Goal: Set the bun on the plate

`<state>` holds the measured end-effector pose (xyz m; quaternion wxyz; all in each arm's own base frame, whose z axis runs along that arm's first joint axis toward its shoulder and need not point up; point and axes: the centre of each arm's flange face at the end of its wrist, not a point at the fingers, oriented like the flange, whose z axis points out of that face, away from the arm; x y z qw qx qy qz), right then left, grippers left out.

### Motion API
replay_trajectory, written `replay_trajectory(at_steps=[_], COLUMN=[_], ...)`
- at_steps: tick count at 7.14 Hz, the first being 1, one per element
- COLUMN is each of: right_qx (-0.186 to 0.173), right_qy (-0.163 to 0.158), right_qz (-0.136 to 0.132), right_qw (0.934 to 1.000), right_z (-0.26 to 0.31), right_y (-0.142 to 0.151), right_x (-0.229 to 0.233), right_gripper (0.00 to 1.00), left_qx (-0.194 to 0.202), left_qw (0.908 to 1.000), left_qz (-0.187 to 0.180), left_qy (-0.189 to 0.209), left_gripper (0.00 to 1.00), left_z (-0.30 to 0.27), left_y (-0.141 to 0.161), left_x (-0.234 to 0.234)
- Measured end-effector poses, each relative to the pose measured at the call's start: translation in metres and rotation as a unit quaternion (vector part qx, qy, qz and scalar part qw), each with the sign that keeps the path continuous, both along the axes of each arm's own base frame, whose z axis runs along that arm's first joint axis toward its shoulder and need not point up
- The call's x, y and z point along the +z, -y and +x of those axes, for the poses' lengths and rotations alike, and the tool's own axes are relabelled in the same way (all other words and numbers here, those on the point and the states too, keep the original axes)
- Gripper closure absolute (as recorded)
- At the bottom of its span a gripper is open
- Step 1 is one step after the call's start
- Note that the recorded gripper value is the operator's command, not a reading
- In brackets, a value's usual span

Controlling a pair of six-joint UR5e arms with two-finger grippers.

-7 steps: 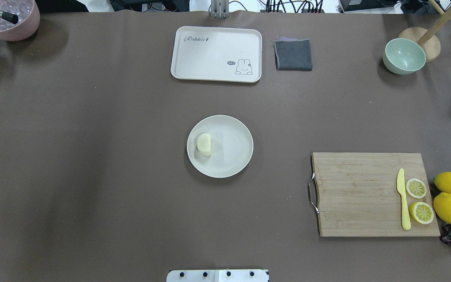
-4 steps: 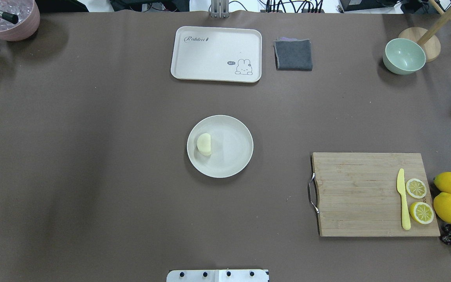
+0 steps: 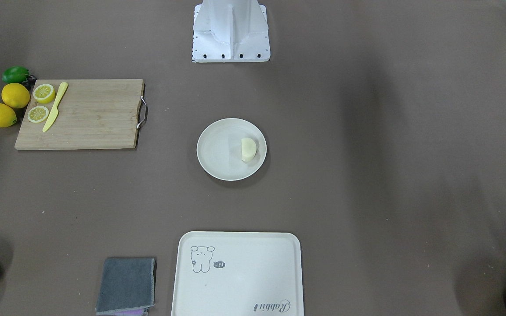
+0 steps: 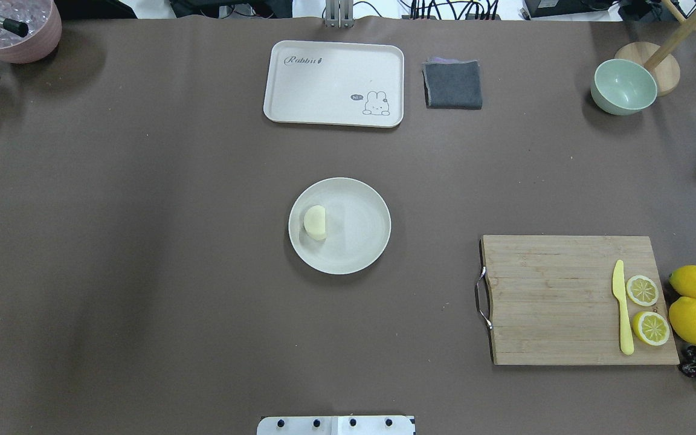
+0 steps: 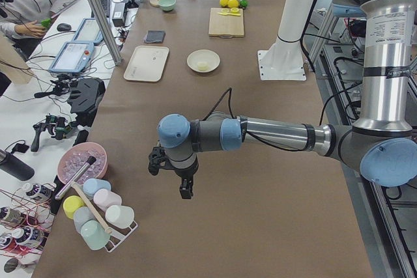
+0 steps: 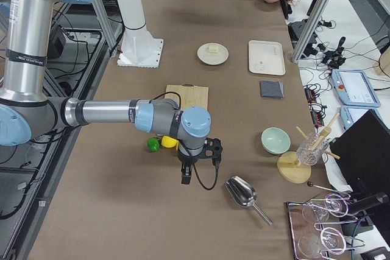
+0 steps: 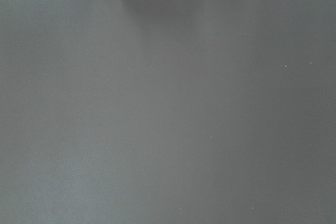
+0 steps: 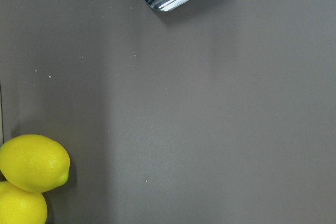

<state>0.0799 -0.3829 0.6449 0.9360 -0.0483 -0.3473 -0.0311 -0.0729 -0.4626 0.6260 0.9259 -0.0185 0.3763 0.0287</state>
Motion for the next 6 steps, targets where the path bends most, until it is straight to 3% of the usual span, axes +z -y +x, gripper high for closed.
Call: replay_trajectory(at_steps=[6], right_qx=[0.000], right_qy=[0.001], right_qz=[0.001], right_qw=[1.0000], right_z=[-0.0004], right_y=[0.0008], right_x=[-0.0013], right_gripper=[0.00], left_qx=[0.000], left_qw=[1.0000], left_qz=[0.007], left_qy=[0.001], left_gripper=[0.02], left_z=[-0.0001], left_y=[-0.0006], left_x=[-0.0082])
